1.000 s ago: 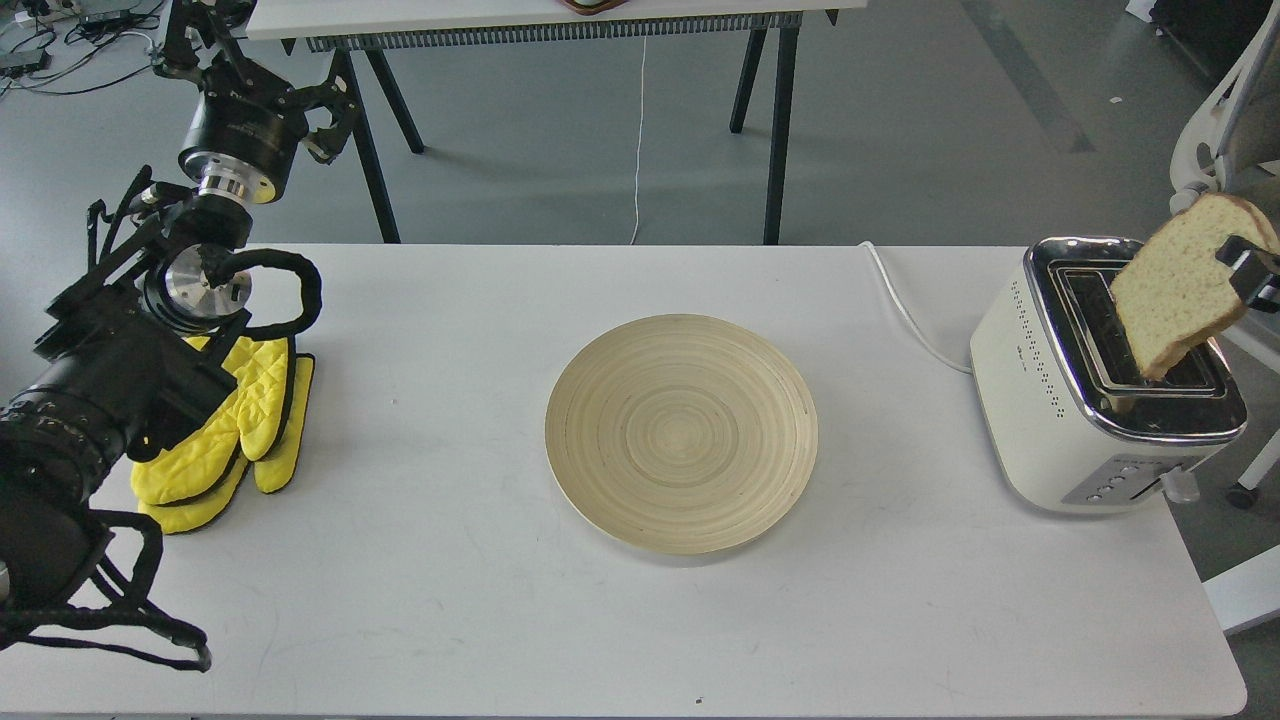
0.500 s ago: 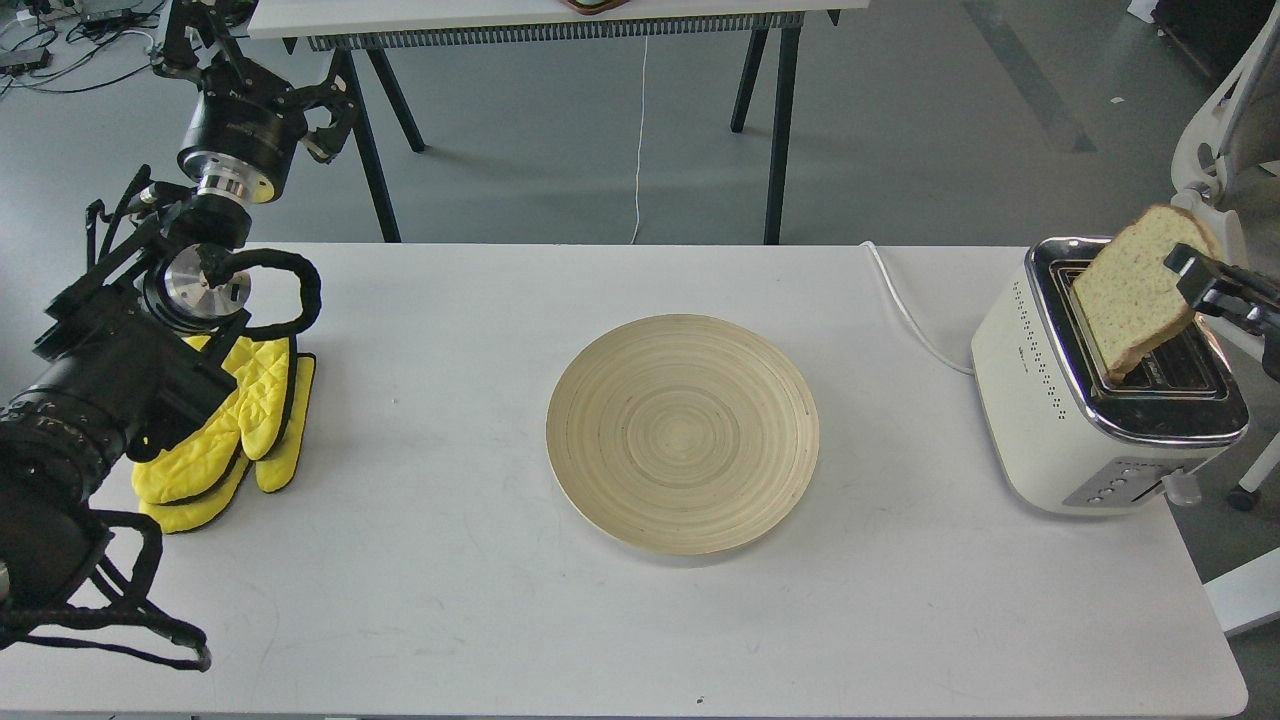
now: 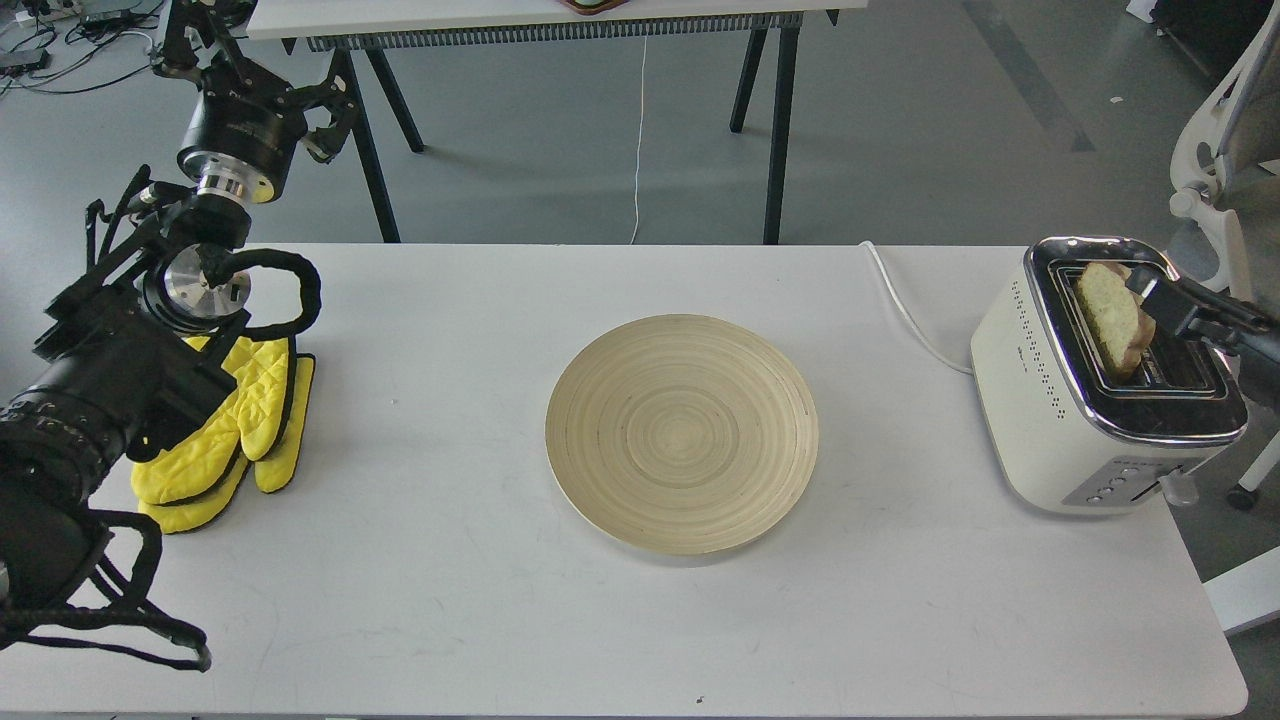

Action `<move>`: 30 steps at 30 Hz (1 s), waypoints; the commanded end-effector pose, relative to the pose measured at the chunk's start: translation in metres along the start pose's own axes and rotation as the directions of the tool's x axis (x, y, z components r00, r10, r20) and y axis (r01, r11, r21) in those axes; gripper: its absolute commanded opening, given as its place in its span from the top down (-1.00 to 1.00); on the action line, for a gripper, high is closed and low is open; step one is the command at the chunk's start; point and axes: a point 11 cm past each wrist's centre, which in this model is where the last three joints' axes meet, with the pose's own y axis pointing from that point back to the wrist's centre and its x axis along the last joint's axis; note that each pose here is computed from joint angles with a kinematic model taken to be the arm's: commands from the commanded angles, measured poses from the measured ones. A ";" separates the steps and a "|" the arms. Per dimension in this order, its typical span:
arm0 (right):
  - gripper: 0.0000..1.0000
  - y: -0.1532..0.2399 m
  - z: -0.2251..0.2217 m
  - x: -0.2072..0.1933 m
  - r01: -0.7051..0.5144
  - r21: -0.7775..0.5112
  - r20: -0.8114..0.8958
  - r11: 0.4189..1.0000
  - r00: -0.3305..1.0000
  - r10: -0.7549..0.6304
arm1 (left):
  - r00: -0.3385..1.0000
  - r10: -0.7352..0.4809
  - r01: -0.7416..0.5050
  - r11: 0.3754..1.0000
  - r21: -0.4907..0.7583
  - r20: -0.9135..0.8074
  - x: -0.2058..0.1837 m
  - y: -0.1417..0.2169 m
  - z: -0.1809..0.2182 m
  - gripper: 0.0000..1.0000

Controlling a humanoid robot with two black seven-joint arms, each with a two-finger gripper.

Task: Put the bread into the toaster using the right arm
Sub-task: 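Open the right gripper and raise it away from the toaster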

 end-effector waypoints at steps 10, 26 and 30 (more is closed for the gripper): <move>-0.98 -0.057 -0.084 0.057 -0.314 0.120 0.582 0.942 0.790 0.190 | 1.000 0.000 0.000 1.000 -0.002 -0.002 0.000 0.000 0.001 -1.00; -0.98 -0.145 -0.117 0.055 -0.407 0.101 0.985 0.908 0.167 -0.035 | 1.000 0.002 -0.002 1.000 -0.002 0.001 0.001 0.000 0.001 -1.00; -0.99 -0.160 -0.120 0.047 -0.382 0.087 0.996 0.920 0.041 -0.077 | 1.000 0.002 -0.002 1.000 -0.001 0.002 0.001 0.000 0.001 -1.00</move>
